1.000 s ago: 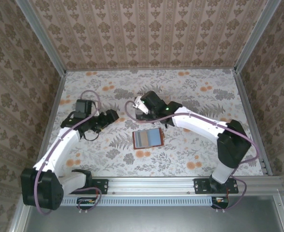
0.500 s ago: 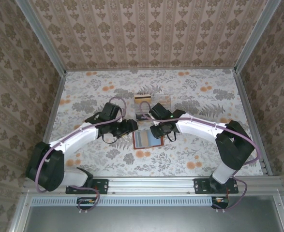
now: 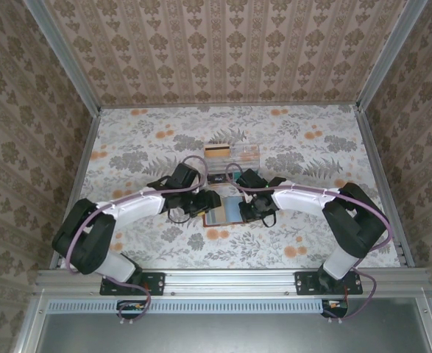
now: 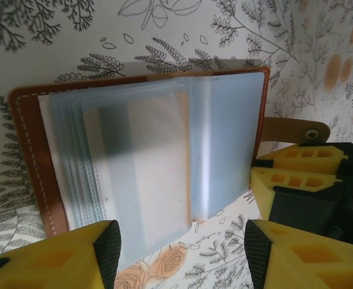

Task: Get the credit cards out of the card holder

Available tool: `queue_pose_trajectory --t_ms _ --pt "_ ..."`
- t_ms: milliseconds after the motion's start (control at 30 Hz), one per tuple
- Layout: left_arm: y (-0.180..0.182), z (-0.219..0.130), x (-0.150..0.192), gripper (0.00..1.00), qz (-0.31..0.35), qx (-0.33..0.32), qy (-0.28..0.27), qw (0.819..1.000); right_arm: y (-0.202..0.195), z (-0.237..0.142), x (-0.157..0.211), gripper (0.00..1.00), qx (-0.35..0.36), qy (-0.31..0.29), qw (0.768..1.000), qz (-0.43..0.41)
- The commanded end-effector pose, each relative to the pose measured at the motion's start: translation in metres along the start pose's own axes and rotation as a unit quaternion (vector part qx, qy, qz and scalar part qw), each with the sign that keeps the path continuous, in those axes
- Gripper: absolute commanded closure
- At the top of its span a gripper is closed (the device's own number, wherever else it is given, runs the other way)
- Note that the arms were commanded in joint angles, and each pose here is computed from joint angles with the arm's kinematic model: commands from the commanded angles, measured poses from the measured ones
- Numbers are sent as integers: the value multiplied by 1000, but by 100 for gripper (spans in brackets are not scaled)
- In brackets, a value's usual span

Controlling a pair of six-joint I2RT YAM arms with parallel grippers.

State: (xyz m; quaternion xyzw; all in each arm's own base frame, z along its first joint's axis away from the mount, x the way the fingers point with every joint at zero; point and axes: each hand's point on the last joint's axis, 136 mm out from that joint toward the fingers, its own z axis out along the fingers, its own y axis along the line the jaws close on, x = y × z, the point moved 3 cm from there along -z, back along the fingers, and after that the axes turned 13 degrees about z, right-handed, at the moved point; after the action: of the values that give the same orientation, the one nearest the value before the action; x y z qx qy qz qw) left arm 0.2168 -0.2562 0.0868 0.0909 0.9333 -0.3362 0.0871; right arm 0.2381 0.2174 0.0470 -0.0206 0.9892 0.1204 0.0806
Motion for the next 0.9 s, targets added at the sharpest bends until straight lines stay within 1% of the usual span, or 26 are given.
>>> queue_pose_trajectory --t_ms 0,167,467,733,867 --pt "-5 9 -1 42 1 11 6 1000 -1 3 3 80 -9 1 1000 20" --pt "4 15 4 44 1 -15 19 1000 -2 4 5 80 -9 0 1000 22" --pt "13 13 8 43 8 -61 29 998 -4 7 6 79 -6 3 1000 24" --pt "10 24 11 44 14 -52 44 998 -2 8 5 79 -9 5 1000 24" --pt "4 28 8 43 18 -35 44 998 -1 9 5 79 -10 6 1000 26"
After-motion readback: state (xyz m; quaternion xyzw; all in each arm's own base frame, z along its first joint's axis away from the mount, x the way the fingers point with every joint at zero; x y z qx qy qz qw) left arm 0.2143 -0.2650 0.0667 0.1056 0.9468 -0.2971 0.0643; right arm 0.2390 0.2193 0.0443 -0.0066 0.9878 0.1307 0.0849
